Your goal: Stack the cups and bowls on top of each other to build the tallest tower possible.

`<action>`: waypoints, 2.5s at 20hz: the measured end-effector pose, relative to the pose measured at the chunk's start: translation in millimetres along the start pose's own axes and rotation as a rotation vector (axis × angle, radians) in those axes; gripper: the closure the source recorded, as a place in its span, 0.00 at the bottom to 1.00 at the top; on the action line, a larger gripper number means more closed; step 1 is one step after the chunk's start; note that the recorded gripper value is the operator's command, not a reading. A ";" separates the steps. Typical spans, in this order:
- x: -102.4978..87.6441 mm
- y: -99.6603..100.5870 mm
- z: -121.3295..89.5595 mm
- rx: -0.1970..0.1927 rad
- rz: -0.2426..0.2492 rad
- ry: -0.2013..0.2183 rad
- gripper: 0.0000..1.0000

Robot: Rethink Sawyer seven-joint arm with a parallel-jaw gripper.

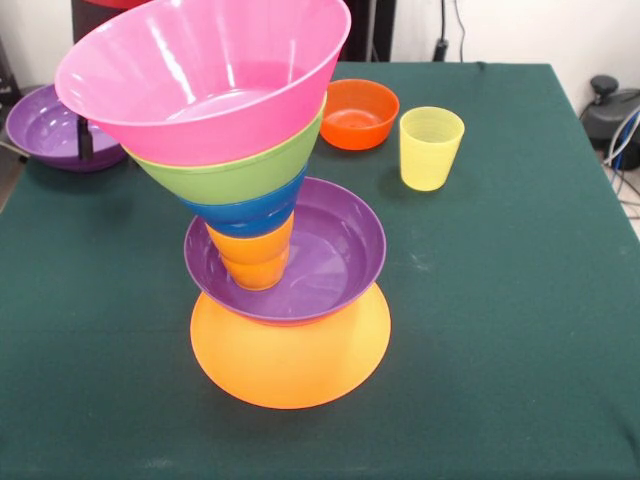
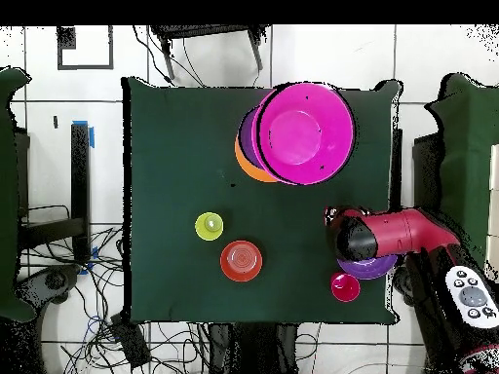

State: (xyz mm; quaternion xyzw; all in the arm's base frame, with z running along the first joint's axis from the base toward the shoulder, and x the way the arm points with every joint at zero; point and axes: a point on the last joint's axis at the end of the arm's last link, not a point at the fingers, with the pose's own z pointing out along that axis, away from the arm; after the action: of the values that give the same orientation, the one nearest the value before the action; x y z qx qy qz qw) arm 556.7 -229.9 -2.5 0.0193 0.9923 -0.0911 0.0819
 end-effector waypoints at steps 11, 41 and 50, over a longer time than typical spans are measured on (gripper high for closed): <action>18.8 -1.2 -2.3 0.003 0.001 0.033 0.00; 76.5 -9.0 22.2 -0.013 0.059 0.154 0.00; 86.0 -3.3 30.4 -0.032 0.069 0.175 0.00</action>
State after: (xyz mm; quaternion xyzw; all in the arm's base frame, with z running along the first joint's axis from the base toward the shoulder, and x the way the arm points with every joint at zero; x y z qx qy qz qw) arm 476.5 -236.8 -45.6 0.0598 0.9957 -0.0703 -0.0017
